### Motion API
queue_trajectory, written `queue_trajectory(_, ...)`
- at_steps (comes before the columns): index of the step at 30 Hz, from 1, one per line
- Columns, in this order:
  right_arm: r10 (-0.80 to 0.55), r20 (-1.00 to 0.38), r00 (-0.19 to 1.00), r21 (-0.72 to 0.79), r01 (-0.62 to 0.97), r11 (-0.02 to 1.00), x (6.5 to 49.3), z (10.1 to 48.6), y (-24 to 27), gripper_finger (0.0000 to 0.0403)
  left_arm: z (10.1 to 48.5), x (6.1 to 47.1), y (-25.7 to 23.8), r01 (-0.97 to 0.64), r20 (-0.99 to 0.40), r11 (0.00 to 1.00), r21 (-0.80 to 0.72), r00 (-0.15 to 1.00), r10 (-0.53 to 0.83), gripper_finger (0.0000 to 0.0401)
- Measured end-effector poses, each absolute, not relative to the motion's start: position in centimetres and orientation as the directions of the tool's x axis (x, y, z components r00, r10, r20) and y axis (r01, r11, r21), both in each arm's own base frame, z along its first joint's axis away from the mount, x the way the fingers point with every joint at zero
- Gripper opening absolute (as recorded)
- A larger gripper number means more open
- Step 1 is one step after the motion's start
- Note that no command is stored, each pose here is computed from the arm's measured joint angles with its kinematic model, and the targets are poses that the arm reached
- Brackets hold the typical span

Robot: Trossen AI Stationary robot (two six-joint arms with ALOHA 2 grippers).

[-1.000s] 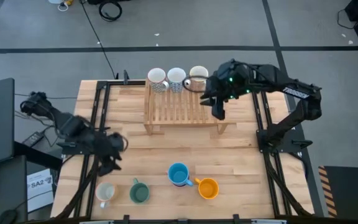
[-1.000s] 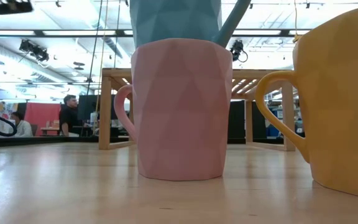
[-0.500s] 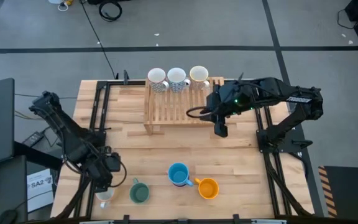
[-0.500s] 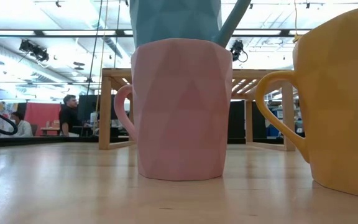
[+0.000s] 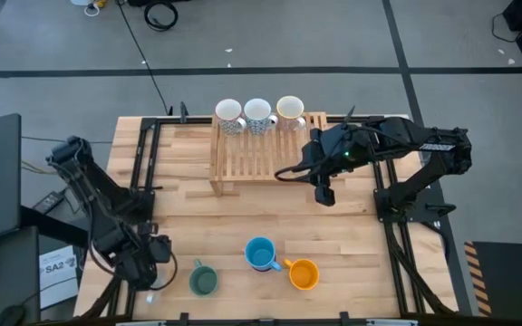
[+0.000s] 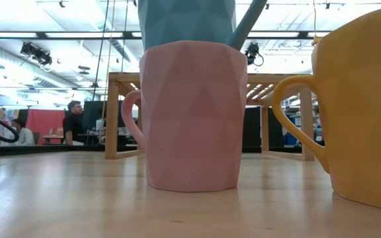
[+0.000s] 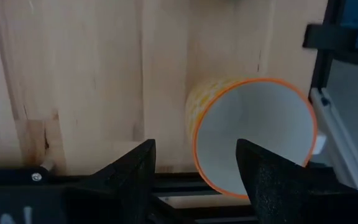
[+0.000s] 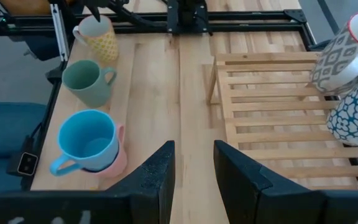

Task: Place coffee mugs
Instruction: Put the left yellow mug on the shelf

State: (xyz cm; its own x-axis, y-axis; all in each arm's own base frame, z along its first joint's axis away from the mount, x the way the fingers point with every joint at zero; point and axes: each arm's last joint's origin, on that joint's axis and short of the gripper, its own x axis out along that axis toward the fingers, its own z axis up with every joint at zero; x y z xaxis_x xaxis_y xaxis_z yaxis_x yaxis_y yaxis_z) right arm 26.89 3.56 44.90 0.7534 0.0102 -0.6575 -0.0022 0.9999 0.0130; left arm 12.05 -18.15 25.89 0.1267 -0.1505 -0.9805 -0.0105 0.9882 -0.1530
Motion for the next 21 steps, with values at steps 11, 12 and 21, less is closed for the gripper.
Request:
queue_trajectory(11,0.011,-0.658,0.753,0.013,-0.003,1.0,26.9,44.9,3.6,0.0116,23.4,12.5,-20.0,0.021,-0.995,0.999,-0.033,0.096,-0.035,0.0231)
queue_trajectory(12,0.011,-0.658,0.753,0.013,-0.003,1.0,26.9,44.9,3.6,0.0116,23.3,12.5,-20.0,0.018,-0.995,0.999,-0.028,0.093,-0.03,0.0231)
queue_trajectory(21,0.011,-0.658,0.753,0.016,-0.001,1.0,26.9,44.9,3.6,0.0116,23.3,13.3,-21.2,0.04,-0.977,0.99,-0.135,0.162,-0.139,0.0231)
